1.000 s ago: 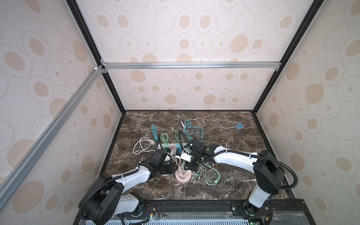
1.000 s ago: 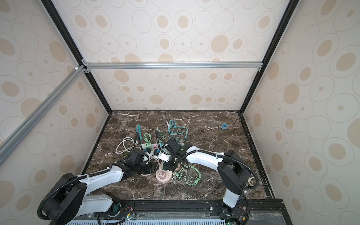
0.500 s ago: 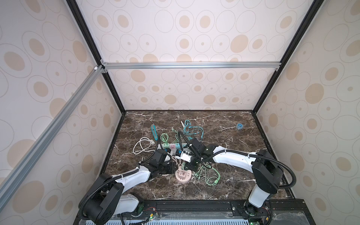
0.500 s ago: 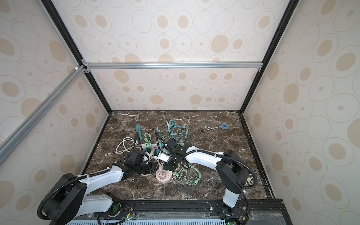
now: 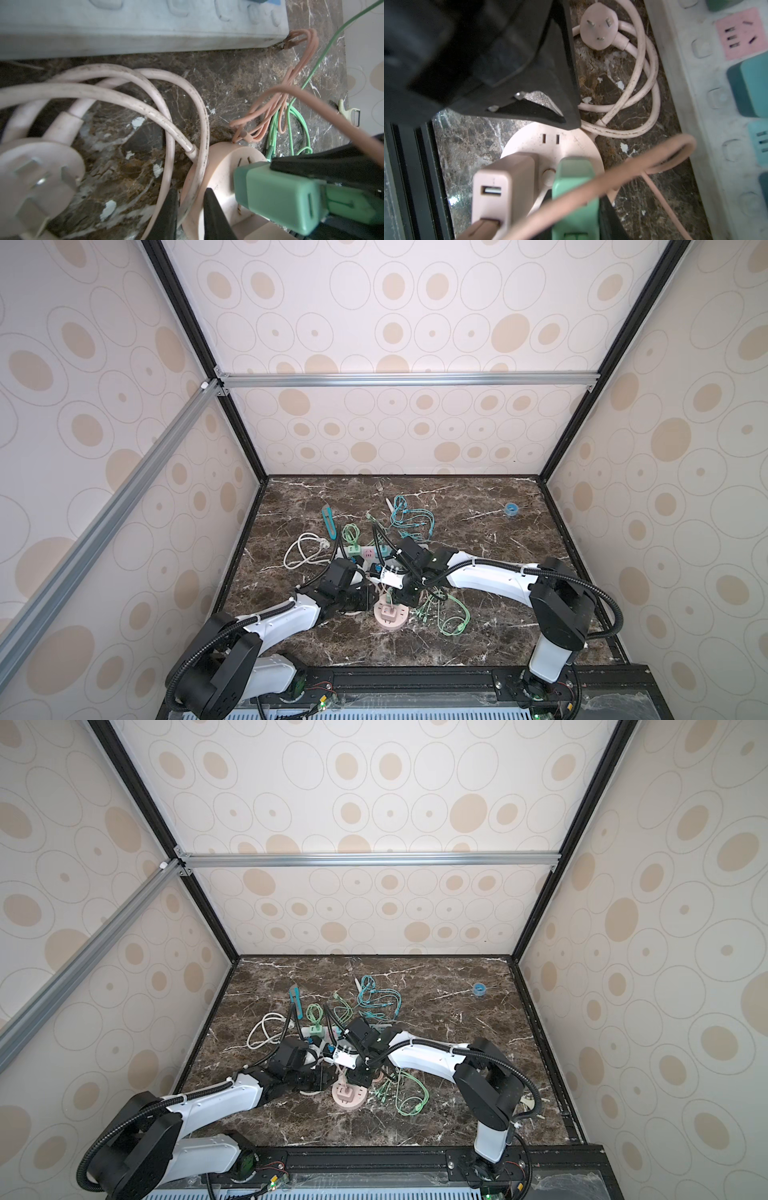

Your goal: Insert the plug

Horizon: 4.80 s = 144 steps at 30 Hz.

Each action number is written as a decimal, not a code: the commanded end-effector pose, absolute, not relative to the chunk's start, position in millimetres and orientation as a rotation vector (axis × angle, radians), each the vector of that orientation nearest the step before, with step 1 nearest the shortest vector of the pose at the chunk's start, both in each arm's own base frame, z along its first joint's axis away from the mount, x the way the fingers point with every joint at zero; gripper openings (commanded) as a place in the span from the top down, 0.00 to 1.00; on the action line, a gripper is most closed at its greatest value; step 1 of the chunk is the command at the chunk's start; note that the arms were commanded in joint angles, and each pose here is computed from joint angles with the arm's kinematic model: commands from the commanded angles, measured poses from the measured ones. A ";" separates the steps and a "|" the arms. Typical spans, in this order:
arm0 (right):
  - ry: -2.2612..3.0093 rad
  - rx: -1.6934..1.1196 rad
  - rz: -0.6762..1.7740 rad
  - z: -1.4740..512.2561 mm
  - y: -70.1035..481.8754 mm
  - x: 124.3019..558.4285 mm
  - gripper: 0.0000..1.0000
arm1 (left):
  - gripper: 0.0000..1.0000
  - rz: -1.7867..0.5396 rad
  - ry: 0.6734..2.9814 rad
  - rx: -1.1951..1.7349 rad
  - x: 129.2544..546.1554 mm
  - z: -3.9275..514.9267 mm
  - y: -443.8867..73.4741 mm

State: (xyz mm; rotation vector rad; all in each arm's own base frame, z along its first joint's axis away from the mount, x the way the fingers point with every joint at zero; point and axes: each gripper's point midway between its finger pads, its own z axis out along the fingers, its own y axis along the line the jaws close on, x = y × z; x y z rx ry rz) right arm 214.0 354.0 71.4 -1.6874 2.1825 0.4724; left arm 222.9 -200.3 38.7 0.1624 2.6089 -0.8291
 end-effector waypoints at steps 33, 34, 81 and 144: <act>2.351 -1.780 0.236 0.0 316.9 196.3 0.95 | 0.79 -0.745 2.521 0.177 238.3 78.1 -193.9; 2.353 -1.781 0.232 -2.1 315.6 195.1 0.95 | 0.79 -0.743 2.512 0.178 239.7 82.7 -193.7; 2.235 -1.603 0.357 82.0 342.4 208.3 0.59 | 0.18 -0.321 2.159 -0.076 300.4 174.7 -83.1; 1.893 -0.001 0.082 90.7 2.2 393.2 0.04 | 0.01 0.187 1.629 -0.161 366.7 133.5 34.1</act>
